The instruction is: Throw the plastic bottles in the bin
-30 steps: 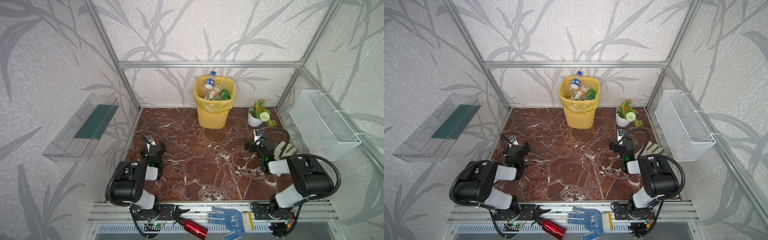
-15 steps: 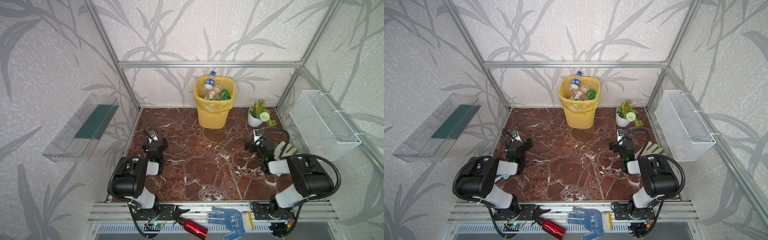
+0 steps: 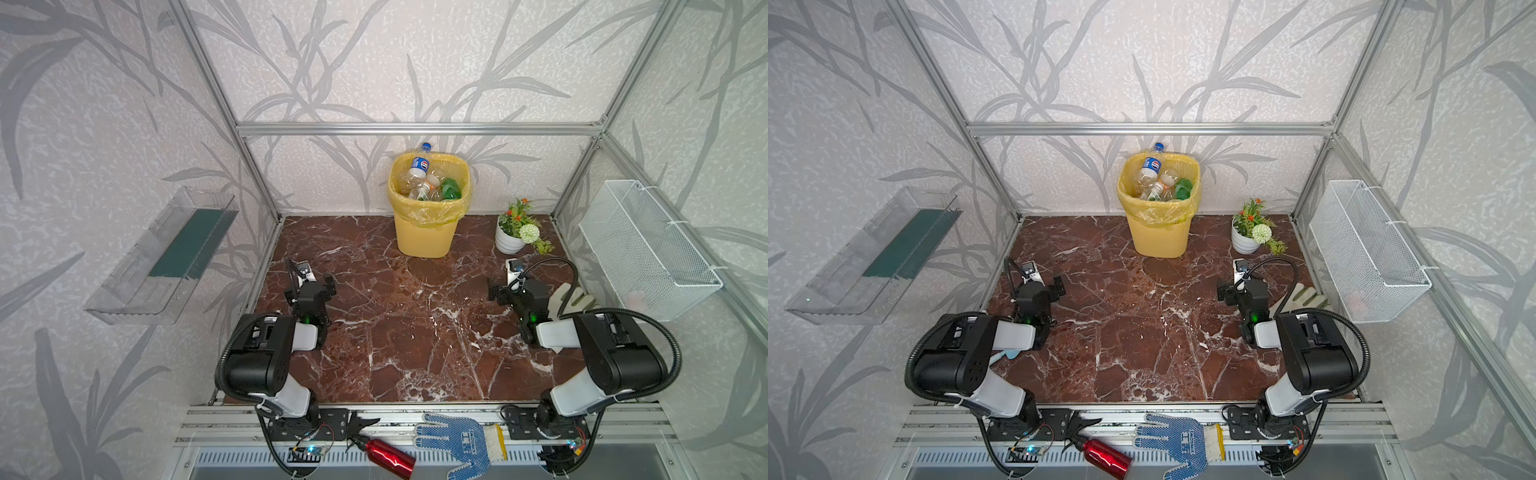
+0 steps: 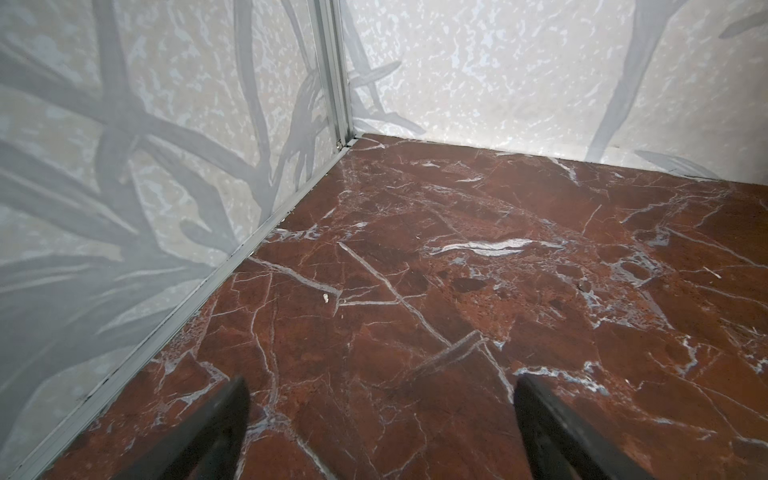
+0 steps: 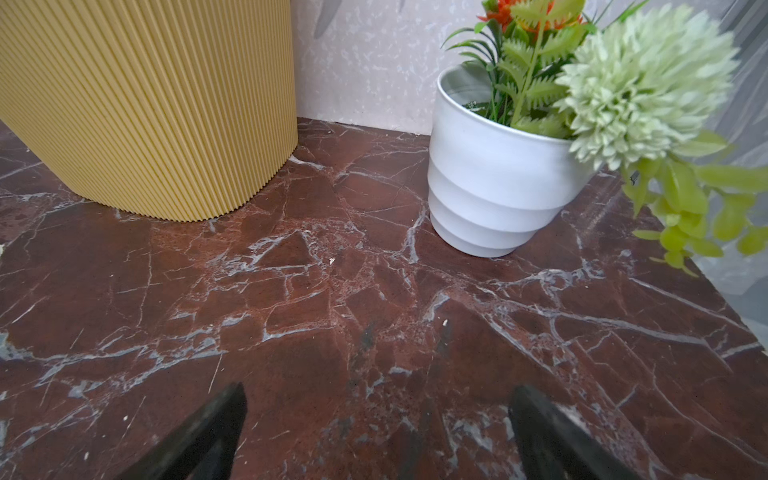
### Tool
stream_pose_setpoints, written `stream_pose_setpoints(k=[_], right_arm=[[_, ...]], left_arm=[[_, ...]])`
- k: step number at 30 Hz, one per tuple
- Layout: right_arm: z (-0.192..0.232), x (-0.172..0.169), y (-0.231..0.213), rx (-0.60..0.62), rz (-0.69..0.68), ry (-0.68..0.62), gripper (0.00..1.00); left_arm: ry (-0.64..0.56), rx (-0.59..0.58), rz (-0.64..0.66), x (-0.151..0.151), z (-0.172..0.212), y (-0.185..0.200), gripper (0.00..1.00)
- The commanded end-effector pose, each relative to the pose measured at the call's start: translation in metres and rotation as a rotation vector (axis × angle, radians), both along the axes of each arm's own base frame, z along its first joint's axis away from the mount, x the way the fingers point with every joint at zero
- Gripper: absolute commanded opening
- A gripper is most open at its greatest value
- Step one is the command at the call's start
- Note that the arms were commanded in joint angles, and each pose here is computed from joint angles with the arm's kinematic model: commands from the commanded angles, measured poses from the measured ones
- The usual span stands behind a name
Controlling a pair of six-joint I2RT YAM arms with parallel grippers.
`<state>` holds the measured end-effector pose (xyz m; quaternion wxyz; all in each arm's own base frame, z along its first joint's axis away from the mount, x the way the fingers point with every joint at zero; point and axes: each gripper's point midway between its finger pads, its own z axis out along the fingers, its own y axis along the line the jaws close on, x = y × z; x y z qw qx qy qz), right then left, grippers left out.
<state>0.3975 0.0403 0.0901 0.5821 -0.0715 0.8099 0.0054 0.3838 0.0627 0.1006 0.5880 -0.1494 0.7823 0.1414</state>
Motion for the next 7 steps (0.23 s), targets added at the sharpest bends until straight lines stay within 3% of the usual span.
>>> stream_pose_setpoints(k=[1, 7], right_arm=[[0.0025, 0.0007, 0.0002, -0.003, 0.005, -0.011, 0.99], [0.0029, 0.0009, 0.0005, -0.002, 0.006, -0.013, 0.99]], left_arm=[[0.010, 0.006, 0.000, 0.0007, -0.0011, 0.0015, 0.99], [0.010, 0.006, -0.001, 0.0007, -0.0012, 0.0013, 0.99]])
